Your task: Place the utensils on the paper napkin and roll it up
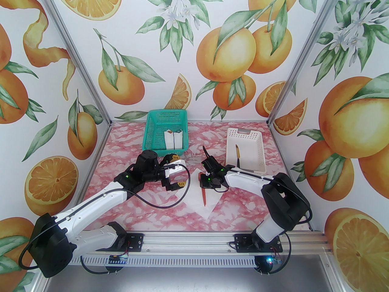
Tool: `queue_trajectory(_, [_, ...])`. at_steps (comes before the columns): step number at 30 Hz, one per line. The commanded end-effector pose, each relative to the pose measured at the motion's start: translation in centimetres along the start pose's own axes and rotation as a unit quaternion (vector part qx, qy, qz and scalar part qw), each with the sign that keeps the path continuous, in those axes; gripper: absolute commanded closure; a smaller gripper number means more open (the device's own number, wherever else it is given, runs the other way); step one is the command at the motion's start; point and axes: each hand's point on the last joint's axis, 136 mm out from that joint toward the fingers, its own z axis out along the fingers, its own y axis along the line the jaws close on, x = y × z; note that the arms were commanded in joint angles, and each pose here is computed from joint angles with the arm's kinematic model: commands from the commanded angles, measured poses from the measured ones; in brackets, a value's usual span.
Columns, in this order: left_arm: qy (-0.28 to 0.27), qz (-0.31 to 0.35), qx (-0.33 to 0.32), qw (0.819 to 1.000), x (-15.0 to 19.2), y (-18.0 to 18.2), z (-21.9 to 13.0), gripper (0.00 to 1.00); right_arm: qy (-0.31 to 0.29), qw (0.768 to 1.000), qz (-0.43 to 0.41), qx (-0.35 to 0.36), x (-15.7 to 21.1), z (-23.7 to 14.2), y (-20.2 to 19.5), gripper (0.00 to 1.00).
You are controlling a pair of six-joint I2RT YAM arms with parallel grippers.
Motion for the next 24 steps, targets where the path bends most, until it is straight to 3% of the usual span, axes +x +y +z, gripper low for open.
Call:
queue_trajectory(1, [-0.014,0.015,-0.002,1.000,-1.5,0.5,-0.3,0.00,-0.003,1.000,-0.007,0.007,0.0,-0.5,0.0,0.79])
queue_trajectory(15, [-0.016,0.017,-0.003,1.000,-1.7,0.5,-0.4,0.00,-0.019,0.999,-0.020,0.025,-0.7,-3.0,-0.1,0.74])
queue_trajectory(24, [-0.021,0.019,-0.010,1.000,-2.0,0.7,-0.7,0.00,-0.051,0.997,-0.039,0.038,-2.5,-7.5,0.2,0.63])
